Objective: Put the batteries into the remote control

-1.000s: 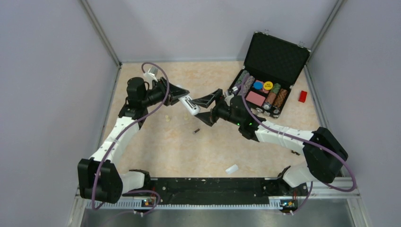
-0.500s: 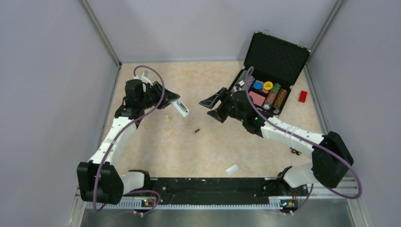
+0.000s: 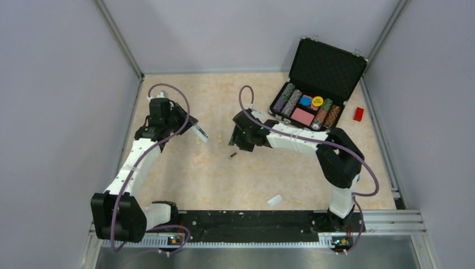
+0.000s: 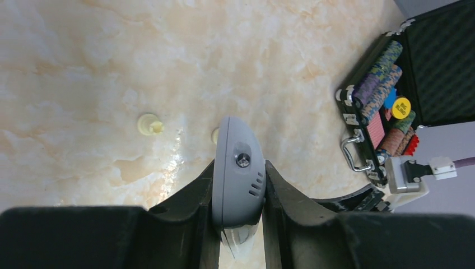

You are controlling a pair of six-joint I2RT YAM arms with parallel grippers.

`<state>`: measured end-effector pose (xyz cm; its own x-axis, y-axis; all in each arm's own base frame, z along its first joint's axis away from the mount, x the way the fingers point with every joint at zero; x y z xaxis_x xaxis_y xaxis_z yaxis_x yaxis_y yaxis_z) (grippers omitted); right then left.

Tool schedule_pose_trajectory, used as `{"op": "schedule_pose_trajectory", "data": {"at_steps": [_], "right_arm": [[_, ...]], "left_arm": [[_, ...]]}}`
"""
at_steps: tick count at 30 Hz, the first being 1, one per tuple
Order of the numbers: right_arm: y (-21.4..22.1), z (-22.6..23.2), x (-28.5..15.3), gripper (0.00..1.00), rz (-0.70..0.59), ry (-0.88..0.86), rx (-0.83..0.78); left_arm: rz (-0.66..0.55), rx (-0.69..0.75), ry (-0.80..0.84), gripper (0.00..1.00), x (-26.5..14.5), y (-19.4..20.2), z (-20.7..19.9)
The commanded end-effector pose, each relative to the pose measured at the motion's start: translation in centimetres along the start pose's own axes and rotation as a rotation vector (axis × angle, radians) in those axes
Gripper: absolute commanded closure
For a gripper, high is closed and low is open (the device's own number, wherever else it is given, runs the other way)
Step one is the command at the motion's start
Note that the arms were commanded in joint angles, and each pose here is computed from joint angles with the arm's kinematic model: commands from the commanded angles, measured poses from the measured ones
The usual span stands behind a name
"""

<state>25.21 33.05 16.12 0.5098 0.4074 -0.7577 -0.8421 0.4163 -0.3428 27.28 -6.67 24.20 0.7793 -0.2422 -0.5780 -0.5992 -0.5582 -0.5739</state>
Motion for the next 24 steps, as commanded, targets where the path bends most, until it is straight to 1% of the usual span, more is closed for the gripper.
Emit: {"op": "schedule_pose_trajectory", "data": {"at_steps": [1,3,6,10,14,18,24], "right_arm": [[0.6,2.2,0.8,0.51,0.006,0.073,0.073],[1.6,2.8,1.6,0.53,0.043,0.093,0.088],[3.0,2.5,2.9,0.56,0.095,0.149,0.118],[3.2,1.9,3.3,0.60,0.095,0.218,0.166],[3.9,1.5,3.6,0.61,0.134,0.269,0.201],[4.2,1.2,3.9,0.62,0.143,0.302,0.231],[4.6,1.2,5.3,0.63,0.161,0.342,0.269]], "left_arm": [[-0.071,0.002,-0.025,1.00,0.5,-1.5,-0.3],[-0.089,-0.002,-0.039,1.00,0.6,-1.6,-0.1],[-0.119,0.005,-0.049,1.00,0.6,-1.8,0.0],[-0.160,0.035,-0.069,1.00,0.5,-2.1,0.3],[-0.191,0.069,-0.119,1.00,0.4,-2.4,0.8],[-0.204,0.087,-0.152,1.00,0.2,-2.4,1.2],[-0.213,0.091,-0.155,1.00,0.0,-2.3,1.4]]}}
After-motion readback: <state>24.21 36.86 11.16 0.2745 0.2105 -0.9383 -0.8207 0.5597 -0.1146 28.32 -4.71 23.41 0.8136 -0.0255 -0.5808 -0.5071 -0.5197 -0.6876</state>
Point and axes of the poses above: each gripper's point midway between its finger pads, its own x axis out along the fingers, its own z axis along the line the jaws close on, y = z × x, the point moved 9 cm from there along -x, back along the fingers, and after that the axes turned 5 degrees about x, right-handed, at the moved point
